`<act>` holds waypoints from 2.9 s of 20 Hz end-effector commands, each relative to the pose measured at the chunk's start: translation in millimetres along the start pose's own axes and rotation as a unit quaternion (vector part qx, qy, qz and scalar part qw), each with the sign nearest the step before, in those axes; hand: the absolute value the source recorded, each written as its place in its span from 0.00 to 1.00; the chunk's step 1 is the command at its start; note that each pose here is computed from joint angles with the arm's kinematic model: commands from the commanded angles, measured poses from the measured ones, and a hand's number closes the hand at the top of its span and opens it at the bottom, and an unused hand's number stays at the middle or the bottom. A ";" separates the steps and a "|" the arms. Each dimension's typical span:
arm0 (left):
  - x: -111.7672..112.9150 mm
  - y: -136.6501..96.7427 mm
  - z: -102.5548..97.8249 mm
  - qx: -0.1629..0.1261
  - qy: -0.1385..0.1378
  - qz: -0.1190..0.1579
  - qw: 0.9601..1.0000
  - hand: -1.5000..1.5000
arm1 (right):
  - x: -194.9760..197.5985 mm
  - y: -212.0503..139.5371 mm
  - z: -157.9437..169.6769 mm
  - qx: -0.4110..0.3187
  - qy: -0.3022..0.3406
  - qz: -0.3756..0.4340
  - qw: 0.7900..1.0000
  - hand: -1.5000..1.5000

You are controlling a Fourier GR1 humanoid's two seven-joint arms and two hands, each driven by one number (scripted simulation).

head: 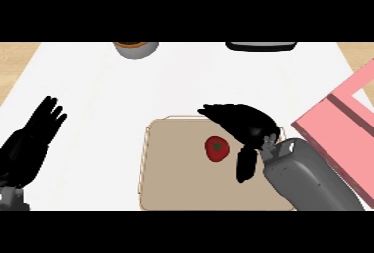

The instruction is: Pick the tomato from the tray and place it in the cardboard box

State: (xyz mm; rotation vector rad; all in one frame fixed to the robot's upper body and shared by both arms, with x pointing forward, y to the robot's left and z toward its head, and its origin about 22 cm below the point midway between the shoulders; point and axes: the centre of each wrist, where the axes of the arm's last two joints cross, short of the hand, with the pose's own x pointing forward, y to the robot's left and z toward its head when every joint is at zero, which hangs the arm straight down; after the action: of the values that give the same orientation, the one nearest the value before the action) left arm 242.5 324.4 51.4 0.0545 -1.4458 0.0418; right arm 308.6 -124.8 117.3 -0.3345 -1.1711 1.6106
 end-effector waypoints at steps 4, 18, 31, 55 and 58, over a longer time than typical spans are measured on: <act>10.1 -7.0 -15.2 0.001 0.004 0.004 1.000 0.50 | 28.3 12.2 -10.8 -0.014 0.000 0.027 1.000 0.00; 9.3 19.7 -13.3 0.003 -0.001 -0.001 1.000 0.50 | 9.5 30.1 -36.8 0.016 0.050 0.051 0.997 0.00; 22.7 -9.5 -9.2 -0.003 0.006 0.007 1.000 0.50 | 0.5 50.3 -44.3 0.039 0.061 0.067 0.995 0.00; -10.4 -9.8 4.6 -0.005 0.007 0.001 1.000 0.50 | -4.1 57.2 -74.0 0.014 0.014 0.083 0.996 1.00; 1.9 -5.7 2.0 0.005 0.002 0.008 1.000 0.50 | -3.2 84.3 -62.3 0.005 0.007 0.085 0.996 1.00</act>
State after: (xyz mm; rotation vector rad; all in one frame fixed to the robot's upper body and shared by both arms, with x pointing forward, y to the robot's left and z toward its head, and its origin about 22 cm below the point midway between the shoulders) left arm 245.0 318.3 52.8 0.0487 -1.4396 0.0474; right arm 319.7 -92.2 27.5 -0.4576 -1.1250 1.7458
